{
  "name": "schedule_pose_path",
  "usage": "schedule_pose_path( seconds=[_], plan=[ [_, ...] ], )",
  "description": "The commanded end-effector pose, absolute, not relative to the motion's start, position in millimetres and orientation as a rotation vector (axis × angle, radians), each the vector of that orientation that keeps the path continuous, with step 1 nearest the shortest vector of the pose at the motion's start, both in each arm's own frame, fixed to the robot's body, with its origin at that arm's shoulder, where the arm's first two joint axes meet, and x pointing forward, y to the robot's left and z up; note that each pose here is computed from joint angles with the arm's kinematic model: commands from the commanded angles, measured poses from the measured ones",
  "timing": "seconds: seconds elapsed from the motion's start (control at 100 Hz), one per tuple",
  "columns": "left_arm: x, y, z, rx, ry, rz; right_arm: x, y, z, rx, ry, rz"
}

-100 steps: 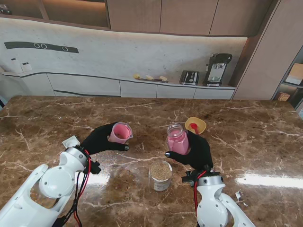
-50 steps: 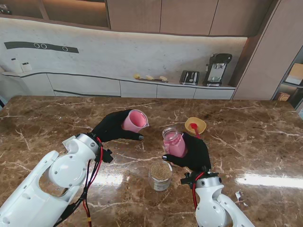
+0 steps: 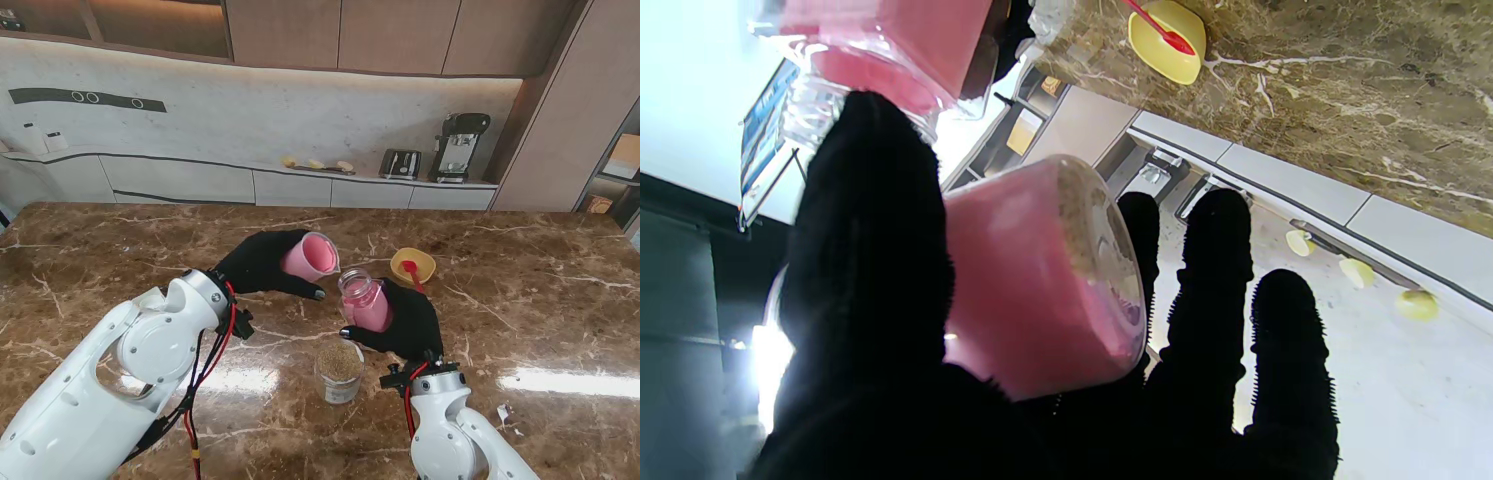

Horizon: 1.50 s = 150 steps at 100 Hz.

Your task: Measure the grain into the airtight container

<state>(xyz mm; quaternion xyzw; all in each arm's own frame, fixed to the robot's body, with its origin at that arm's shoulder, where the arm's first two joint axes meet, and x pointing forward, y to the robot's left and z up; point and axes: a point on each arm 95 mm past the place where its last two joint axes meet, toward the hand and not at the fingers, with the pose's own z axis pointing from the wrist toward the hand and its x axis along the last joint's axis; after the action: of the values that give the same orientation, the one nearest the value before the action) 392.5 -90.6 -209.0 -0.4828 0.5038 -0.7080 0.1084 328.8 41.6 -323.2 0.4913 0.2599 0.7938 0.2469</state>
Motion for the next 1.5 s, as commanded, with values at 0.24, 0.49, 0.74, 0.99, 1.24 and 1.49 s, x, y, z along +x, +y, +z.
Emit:
schedule_pose_path(
  seconds=[0.24, 0.49, 0.74, 0.99, 1.24, 1.49],
  plan=[
    [398, -98, -195, -1.301, 1.583, -2.042, 326, 42, -326, 1.361, 0.733, 2.17],
    [393, -106, -187, -1.196, 1.686, -1.985, 326, 43, -325, 1.356, 0.737, 2.181],
    [389, -118, -174, -1.047, 1.766, -1.944, 325, 43, -326, 1.355, 0.747, 2.188],
    [388, -126, -156, -0.843, 1.847, -1.868, 324, 41, -325, 1.352, 0.729, 2.193],
    [390, -129, -146, -0.709, 1.901, -1.757, 323, 39, -323, 1.344, 0.719, 2.21],
    [392, -131, -141, -0.632, 1.917, -1.697, 322, 42, -322, 1.336, 0.731, 2.227]
  ],
)
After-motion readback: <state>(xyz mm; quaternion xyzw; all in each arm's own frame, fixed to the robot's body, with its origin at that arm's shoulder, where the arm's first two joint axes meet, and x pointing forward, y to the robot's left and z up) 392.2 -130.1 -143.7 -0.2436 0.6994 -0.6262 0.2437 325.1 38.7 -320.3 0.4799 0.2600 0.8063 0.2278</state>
